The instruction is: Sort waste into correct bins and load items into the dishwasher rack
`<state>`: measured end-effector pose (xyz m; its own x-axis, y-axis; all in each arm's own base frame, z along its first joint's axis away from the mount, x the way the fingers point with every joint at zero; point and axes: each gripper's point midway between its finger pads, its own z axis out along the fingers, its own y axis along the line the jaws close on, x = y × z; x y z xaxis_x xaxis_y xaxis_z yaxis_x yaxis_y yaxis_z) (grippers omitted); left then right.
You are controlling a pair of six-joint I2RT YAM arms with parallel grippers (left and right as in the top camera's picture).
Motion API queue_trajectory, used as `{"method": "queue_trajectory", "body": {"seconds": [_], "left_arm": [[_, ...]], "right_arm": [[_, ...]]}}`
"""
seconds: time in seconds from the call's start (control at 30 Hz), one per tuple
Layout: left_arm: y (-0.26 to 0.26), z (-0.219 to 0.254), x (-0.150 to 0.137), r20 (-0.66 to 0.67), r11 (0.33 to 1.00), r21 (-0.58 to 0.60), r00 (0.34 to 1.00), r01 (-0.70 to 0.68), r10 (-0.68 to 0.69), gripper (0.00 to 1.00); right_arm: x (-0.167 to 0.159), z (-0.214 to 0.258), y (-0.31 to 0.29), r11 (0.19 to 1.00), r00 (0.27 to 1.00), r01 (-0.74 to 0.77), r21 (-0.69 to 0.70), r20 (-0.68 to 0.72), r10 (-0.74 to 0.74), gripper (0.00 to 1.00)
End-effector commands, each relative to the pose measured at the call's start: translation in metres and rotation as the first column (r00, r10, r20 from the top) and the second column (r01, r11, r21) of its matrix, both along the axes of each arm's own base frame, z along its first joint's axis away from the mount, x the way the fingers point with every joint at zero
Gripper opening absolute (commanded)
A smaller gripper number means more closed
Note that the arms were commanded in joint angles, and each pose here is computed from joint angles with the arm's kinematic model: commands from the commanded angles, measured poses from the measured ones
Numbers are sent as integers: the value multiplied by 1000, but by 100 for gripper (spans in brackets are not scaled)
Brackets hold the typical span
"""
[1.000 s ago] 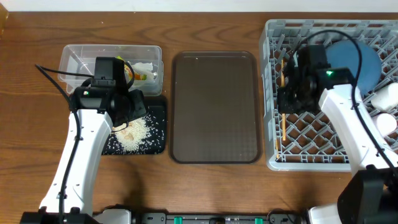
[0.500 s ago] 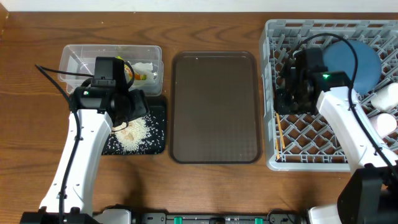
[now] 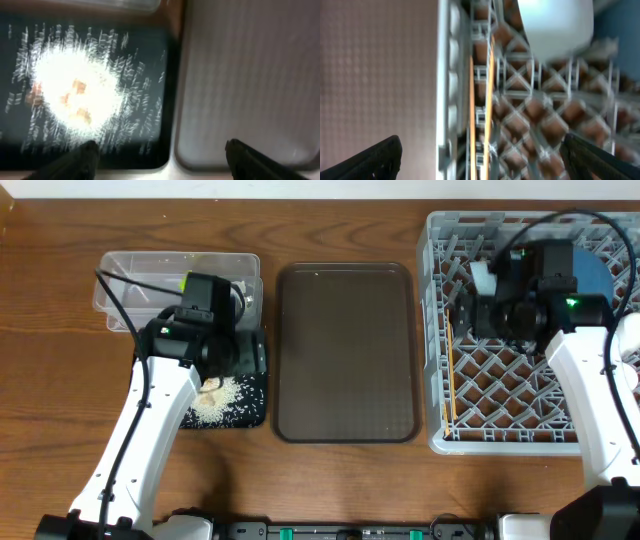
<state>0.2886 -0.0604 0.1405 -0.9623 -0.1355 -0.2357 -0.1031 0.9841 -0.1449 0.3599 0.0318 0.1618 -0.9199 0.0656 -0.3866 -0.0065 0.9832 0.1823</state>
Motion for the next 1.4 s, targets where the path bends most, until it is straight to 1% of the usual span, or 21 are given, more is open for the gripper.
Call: {"method": "queue_trajectory", "body": {"seconds": [0.0, 0.07, 0.13, 0.2, 0.3, 0.4, 0.43, 0.47, 0.5, 0.6, 0.73, 0.9, 1.17, 1.37], "left_arm": [[8, 0, -12, -53, 999, 45, 999, 10, -8, 83], [10, -2, -24, -97, 999, 53, 995, 13, -8, 83], [12, -2, -33, -104, 998, 59, 994, 28, -22, 82], [13, 1, -39, -69, 998, 55, 997, 34, -30, 80], [14, 7, -48, 28, 999, 42, 999, 28, -30, 79], [16, 16, -61, 166, 999, 22, 986, 23, -26, 80], [17, 19, -67, 216, 1000, 14, 976, 19, -22, 84], [18, 22, -72, 259, 1000, 5, 966, 14, -15, 85], [19, 24, -77, 301, 1000, -2, 954, 13, -12, 88], [21, 35, -90, 421, 1000, -23, 907, 13, -3, 88], [23, 59, -99, 549, 999, -44, 836, 18, 9, 89], [24, 69, -109, 598, 998, -53, 801, 21, 15, 90], [24, 69, -109, 598, 998, -53, 801, 21, 15, 90], [24, 69, -109, 598, 998, -53, 801, 21, 15, 90]], "right_arm": [[-13, -1, -3, 1000, 999, 5, 3, -50, -5, 99], [-26, -4, -3, 1000, 995, 10, 0, -96, -10, 99], [-39, -4, -5, 1000, 990, 26, -3, -140, -26, 99], [-50, -2, -4, 1000, 986, 23, -3, -164, -23, 99], [-60, 2, 2, 1000, 991, 5, -3, -131, -5, 99], [-68, 12, 7, 999, 1000, -21, -33, 2, 21, 99], [-70, 16, 6, 998, 998, -21, -59, 66, 25, 99], [-72, 20, 5, 997, 992, -11, -82, 124, 22, 99], [-75, 25, 2, 995, 981, 27, -97, 192, -8, 99], [-84, 39, -3, 992, 933, 88, -93, 356, -49, 99], [-100, 52, -5, 993, 876, 100, -64, 479, -58, 99], [-127, 48, -9, 993, 886, 99, -68, 461, -56, 99], [-155, 22, -13, 991, 943, 87, -102, 329, -49, 99], [-168, 12, -15, 990, 962, 79, -116, 268, -45, 99]]}}
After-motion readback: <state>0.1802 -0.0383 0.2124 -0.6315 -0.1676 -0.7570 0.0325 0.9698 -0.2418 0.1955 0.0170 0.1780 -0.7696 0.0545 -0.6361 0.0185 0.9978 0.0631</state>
